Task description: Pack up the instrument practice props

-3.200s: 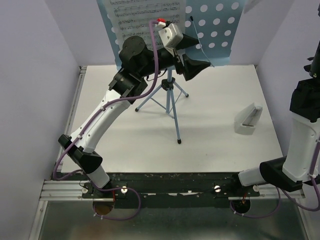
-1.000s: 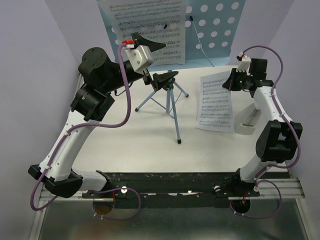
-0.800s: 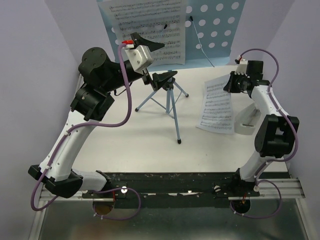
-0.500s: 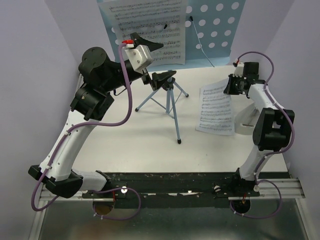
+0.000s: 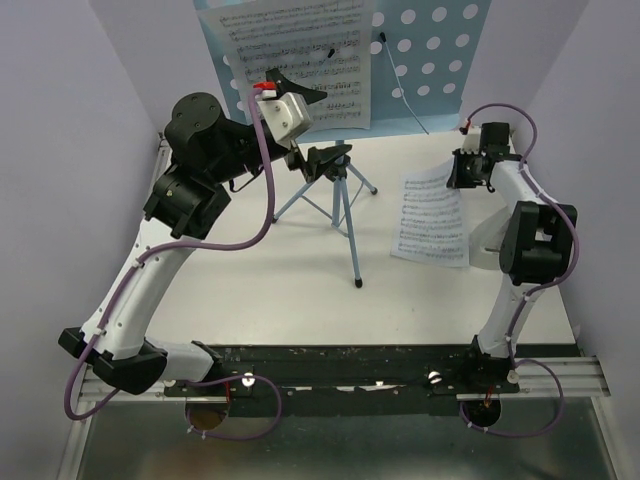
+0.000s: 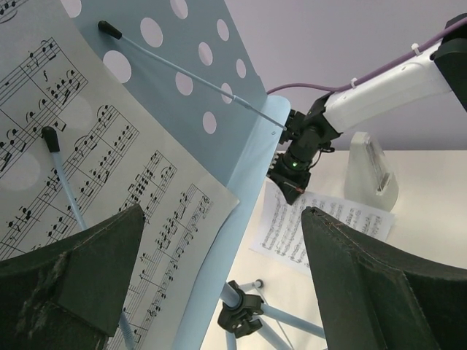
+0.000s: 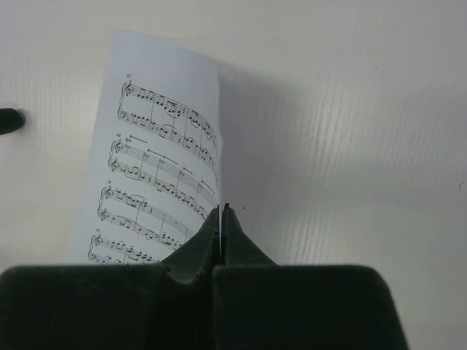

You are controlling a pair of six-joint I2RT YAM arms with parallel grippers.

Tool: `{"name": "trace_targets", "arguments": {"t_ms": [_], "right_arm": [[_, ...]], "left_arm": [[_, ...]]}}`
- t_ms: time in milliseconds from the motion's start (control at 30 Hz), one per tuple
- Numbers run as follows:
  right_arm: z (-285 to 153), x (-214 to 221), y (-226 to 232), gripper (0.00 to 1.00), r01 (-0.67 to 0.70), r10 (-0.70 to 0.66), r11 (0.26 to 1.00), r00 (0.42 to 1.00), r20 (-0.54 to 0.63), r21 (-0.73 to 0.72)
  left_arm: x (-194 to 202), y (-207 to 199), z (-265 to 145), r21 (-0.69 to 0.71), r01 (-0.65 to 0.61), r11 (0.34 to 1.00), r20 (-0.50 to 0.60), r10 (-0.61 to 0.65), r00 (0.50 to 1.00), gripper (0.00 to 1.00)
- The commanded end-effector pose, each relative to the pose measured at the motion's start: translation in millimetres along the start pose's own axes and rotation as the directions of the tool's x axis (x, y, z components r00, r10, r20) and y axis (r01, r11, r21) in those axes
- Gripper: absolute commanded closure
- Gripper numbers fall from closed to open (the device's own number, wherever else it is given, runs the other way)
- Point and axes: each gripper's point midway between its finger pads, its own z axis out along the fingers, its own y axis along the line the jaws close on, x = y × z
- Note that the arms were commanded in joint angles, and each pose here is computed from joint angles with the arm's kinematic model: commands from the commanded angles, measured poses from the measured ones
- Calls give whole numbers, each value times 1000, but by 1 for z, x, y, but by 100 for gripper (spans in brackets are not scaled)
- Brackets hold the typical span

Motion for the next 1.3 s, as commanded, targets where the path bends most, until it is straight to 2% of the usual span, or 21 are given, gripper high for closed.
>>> {"name": "trace_targets", "arguments": {"t_ms": [0, 133, 367, 467, 567, 767, 933, 1033, 1167, 1267], "right_arm": [[12, -6, -15, 95, 24, -23, 999, 999, -38, 39], [20, -4, -14, 68, 17, -16, 1000, 997, -76, 15], [19, -9, -23, 54, 10, -5, 997, 997, -72, 73], [12, -22, -30, 44, 23, -19, 993, 999, -42, 116], [4, -35, -33, 39, 28, -26, 989, 1000, -17, 142], [-14, -58, -26, 38, 7, -12, 991, 999, 40, 132], [-43, -79, -15, 38, -21, 11, 993, 996, 87, 115], [-75, -96, 0, 37, -62, 50, 995, 987, 152, 76], [-125, -118, 14, 37, -202, 187, 978, 954, 234, 41], [-160, -130, 22, 37, -218, 201, 976, 935, 292, 26]], "left_arm": [[4, 7, 0, -25, -14, 1000, -23, 13, 1000, 1], [7, 6, -1, -22, -12, 1000, -32, 12, 999, 1], [6, 7, -2, -30, -20, 999, -33, 19, 999, 1], [5, 6, -3, -26, -22, 999, -30, 21, 999, 1], [6, 5, -5, -27, -23, 999, -31, 23, 999, 1], [7, 0, -15, -27, -41, 999, -48, 40, 998, 1], [17, -12, -37, -12, -75, 997, -109, 73, 991, 1], [23, -16, -58, -42, -101, 994, -139, 94, 986, 1], [36, -26, -74, -41, -62, 997, -195, 53, 979, 1], [33, -27, -77, -52, -55, 997, -186, 44, 982, 1]]}}
